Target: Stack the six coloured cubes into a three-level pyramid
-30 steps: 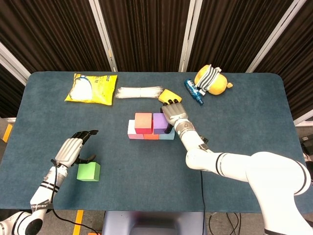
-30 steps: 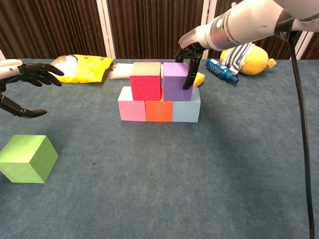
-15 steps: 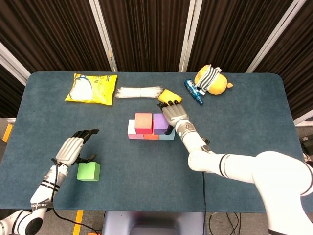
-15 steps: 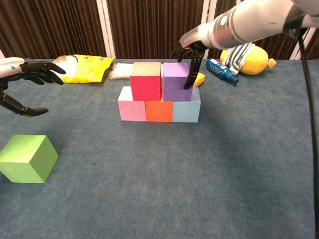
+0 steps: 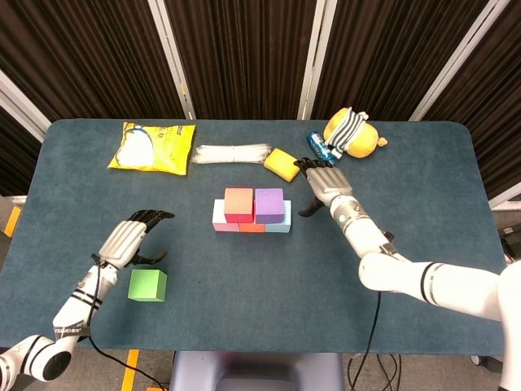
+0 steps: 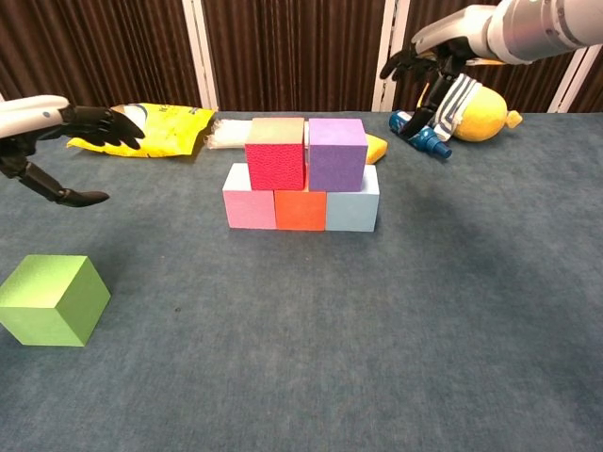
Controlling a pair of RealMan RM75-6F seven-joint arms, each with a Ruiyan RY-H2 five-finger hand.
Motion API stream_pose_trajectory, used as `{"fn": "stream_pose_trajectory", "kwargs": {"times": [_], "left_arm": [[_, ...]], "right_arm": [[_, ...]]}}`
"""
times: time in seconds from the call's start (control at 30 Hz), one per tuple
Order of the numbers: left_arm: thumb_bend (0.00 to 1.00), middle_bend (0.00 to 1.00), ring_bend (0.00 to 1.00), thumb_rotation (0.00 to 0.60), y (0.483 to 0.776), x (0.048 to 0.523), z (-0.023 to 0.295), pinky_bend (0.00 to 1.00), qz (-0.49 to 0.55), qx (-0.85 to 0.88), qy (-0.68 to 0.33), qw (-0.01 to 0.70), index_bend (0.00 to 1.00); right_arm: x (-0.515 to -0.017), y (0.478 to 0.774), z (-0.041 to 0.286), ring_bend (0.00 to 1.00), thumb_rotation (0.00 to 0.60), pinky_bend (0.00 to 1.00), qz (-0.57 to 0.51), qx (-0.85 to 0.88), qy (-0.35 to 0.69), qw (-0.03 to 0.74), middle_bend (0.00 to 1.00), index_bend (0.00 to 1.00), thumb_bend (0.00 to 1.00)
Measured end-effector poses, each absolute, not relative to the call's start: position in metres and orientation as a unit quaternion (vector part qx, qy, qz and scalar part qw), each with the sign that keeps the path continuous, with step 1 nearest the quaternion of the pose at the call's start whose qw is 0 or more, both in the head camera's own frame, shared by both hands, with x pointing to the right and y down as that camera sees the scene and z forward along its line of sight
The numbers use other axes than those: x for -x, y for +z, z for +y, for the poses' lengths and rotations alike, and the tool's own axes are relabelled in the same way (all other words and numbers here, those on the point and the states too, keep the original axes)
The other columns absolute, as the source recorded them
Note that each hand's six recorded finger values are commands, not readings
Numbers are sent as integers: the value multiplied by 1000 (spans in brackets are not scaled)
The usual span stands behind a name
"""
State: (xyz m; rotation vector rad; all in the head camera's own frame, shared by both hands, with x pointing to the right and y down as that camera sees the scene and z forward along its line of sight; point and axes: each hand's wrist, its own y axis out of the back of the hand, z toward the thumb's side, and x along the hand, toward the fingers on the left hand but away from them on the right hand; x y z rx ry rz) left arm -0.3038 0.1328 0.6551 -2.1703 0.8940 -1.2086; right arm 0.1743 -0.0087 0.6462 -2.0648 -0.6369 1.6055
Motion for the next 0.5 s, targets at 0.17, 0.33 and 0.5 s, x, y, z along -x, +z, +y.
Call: {"fn": "stream_pose_trajectory", "kwargs": {"times": [0.17, 0.33, 0.5], "left_arm": [[303, 81, 31, 600, 665, 289, 123, 29, 296, 807, -440, 258, 204], [303, 0, 0, 600, 671, 279, 116, 0, 276, 811, -442, 265, 170], [304, 0, 0, 600, 683, 252, 104, 0, 237, 821, -440, 277, 160]], "right_arm": [[-180, 658, -13, 0, 600, 88, -241, 753, 579, 201, 85, 18, 269], [-178, 667, -19, 0, 600, 78, -249, 754, 577, 191, 74, 18, 269], [-171, 683, -28, 0, 600, 62, -259, 752, 579, 182, 66, 18, 269]]}}
